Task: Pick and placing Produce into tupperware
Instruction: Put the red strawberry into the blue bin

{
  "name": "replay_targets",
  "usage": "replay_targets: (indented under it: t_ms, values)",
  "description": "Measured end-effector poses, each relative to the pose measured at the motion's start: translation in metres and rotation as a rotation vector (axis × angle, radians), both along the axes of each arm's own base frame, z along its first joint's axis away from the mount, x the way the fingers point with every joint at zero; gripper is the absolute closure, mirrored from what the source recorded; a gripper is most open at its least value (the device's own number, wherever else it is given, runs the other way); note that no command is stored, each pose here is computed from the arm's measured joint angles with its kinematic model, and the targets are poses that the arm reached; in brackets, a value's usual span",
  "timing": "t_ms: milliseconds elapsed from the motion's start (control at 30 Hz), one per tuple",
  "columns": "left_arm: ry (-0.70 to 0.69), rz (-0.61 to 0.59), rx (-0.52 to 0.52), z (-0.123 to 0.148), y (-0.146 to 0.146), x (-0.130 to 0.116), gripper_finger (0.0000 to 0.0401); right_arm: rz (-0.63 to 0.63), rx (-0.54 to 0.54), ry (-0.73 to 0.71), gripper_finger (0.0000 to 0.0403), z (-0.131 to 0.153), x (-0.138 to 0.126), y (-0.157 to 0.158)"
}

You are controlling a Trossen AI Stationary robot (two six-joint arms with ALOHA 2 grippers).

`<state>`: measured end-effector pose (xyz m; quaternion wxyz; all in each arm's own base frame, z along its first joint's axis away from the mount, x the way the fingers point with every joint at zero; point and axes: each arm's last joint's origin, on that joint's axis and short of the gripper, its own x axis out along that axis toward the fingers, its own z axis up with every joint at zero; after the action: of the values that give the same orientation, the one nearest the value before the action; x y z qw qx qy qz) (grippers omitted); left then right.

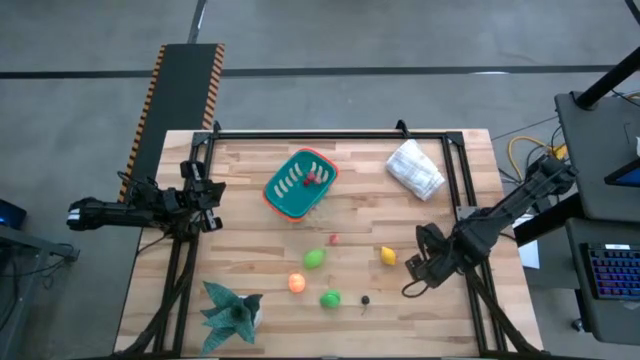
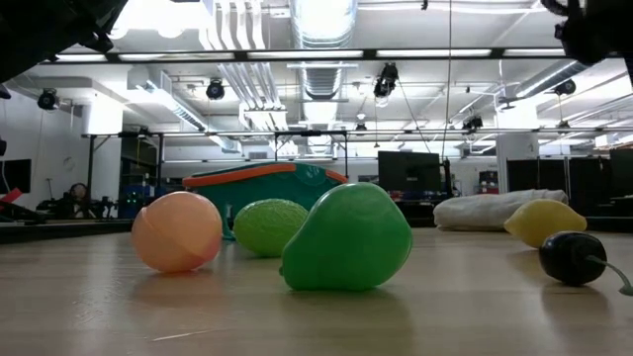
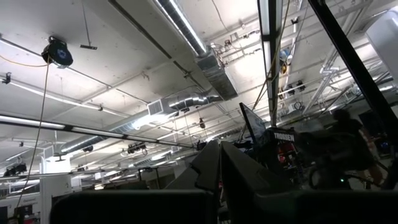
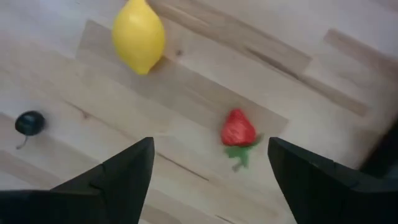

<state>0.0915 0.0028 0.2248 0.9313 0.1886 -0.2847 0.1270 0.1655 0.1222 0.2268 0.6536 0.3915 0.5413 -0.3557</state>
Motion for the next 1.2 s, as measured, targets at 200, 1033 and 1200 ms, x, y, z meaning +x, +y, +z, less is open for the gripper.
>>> replay_targets:
  t_ms: [200,1033,1200]
  values:
    - [0.000,-0.004,0.003,0.000,0.000,0.000,0.0401,-0.014,0.002,0.043,0.0097,-0.028,0.000,0.001]
    - [0.000,-0.006,0.004,0.000,0.000,0.000,0.0401,-0.003,-0.079,0.256,0.0108,-0.087,0.009,0.011]
    - [0.001,-0.006,0.004,0.000,0.000,0.000,0.0401,-0.003,-0.067,0.249,0.0141,-0.086,0.009,0.011]
